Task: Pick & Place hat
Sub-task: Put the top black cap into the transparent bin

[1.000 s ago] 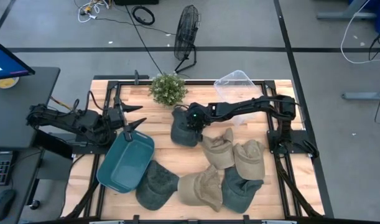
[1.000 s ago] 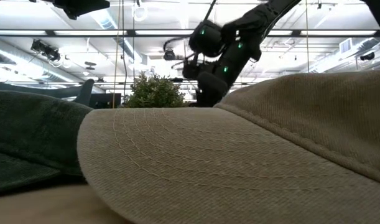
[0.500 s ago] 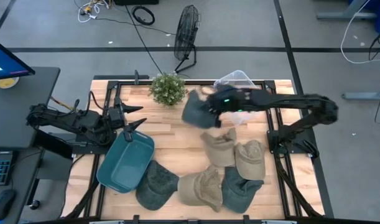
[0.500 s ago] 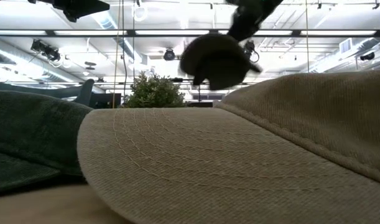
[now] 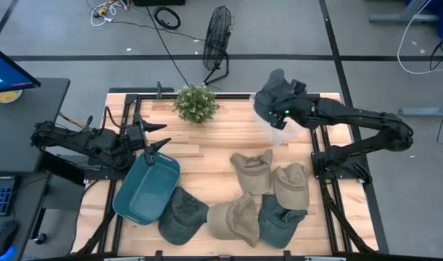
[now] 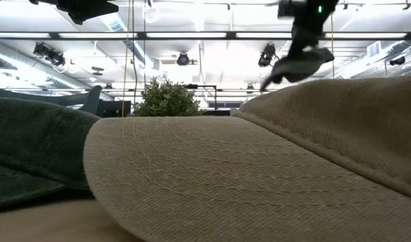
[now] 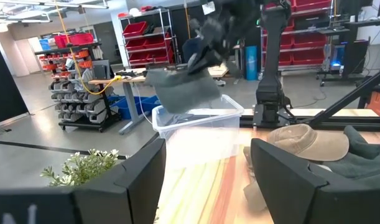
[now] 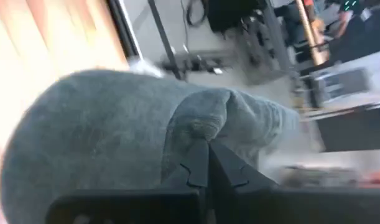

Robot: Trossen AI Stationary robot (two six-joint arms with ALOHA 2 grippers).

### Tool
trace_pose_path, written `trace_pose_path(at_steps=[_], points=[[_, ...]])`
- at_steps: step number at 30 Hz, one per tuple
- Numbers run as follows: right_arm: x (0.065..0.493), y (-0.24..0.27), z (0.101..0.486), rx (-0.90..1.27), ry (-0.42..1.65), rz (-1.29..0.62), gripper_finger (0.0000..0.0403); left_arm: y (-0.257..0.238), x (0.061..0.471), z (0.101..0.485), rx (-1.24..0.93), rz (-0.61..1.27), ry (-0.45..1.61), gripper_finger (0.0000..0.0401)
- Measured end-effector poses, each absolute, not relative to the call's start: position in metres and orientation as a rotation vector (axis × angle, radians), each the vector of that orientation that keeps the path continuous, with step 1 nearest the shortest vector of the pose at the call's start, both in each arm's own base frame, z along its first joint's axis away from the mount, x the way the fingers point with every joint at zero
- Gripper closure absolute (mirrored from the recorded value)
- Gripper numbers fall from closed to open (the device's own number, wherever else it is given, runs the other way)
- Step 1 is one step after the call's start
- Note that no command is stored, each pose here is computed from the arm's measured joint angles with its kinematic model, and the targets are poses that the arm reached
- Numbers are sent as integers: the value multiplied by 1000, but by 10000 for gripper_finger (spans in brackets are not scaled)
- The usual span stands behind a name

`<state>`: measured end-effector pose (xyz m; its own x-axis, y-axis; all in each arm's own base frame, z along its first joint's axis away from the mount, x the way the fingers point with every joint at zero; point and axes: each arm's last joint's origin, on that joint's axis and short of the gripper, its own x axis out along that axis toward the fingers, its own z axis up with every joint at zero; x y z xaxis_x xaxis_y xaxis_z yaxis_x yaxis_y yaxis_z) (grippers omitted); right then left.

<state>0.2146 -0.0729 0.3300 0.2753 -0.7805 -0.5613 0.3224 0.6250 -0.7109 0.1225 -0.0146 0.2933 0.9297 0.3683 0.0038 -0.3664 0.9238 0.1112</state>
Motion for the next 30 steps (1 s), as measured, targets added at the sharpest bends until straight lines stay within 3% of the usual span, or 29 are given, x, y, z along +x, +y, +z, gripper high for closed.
trace_pose_path(at_steps=[7,12,20,30], points=[[214,-82,263,-799,1409,-770,401,-15,122,291,122,376,40,163],[211,-82,232,-941,1538,-798,401,-15,122,289,131,375,56,163],[213,-79,218,-866,1542,-542,400,-15,122,289,134,374,63,163],[221,-80,225,-731,1424,-524,378,-15,122,289,134,374,63,163]])
